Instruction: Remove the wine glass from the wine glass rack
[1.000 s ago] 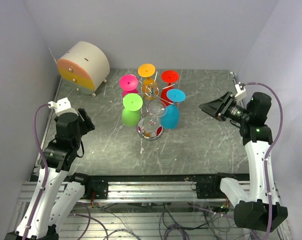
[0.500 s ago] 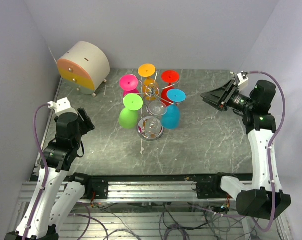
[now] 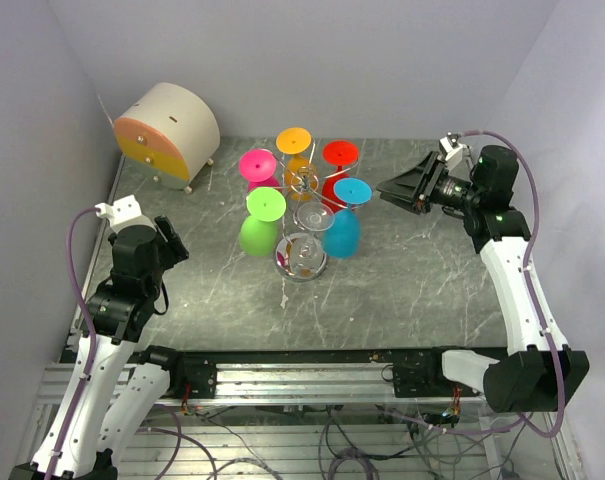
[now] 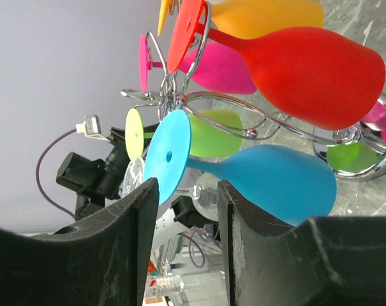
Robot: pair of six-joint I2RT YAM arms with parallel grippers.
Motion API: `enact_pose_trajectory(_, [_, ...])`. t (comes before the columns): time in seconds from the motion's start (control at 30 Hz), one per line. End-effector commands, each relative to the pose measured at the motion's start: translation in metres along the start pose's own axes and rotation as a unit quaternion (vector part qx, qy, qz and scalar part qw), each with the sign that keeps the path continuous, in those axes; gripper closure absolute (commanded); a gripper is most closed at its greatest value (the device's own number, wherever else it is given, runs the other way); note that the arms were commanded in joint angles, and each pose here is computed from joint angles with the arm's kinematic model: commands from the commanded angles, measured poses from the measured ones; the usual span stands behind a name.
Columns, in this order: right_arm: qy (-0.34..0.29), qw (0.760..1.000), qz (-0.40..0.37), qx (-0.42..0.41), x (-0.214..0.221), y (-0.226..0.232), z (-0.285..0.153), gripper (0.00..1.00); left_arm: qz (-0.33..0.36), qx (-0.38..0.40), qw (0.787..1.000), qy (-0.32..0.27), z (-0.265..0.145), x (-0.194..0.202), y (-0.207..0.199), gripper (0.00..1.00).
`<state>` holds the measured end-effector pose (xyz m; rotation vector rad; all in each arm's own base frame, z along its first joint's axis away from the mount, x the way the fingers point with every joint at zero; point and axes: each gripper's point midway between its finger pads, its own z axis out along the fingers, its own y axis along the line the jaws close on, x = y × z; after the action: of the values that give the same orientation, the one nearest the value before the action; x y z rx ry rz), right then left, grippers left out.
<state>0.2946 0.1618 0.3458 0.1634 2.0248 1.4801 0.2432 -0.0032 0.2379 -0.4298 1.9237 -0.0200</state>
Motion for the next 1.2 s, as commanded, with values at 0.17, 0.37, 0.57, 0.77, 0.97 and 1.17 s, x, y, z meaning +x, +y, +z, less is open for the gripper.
enact_pose_trajectory(0.17, [-0.002,1.0,-0.021,-0.017,-0.005,0.016,0.021,0.6,-0.007,-0.003,1.0,-0.015,-0.005,-0.011,0.0,0.27])
enact_pose_trajectory(0.37, [0.009,1.0,-0.021,-0.017,0.0,0.016,0.033,0.62,-0.008,-0.006,1.0,-0.017,-0.006,-0.012,0.001,0.27])
enact_pose_trajectory(0.57, [0.01,0.999,-0.024,-0.023,0.001,0.02,0.037,0.7,-0.008,-0.005,1.0,-0.017,-0.006,-0.012,0.001,0.27])
enact_pose_trajectory(0.77, [0.005,0.999,-0.025,-0.022,-0.001,0.022,0.037,0.85,-0.009,-0.006,1.0,-0.018,-0.006,-0.012,0.002,0.27])
enact_pose_trajectory(0.97, [-0.001,0.999,-0.02,-0.03,-0.002,0.027,0.037,0.97,-0.009,-0.006,1.0,-0.018,-0.006,-0.012,0.002,0.27])
enact_pose_trajectory(1.17, [-0.014,0.999,-0.01,-0.044,-0.006,0.036,0.035,1.0,-0.009,-0.007,1.0,-0.018,-0.006,-0.012,0.002,0.27])
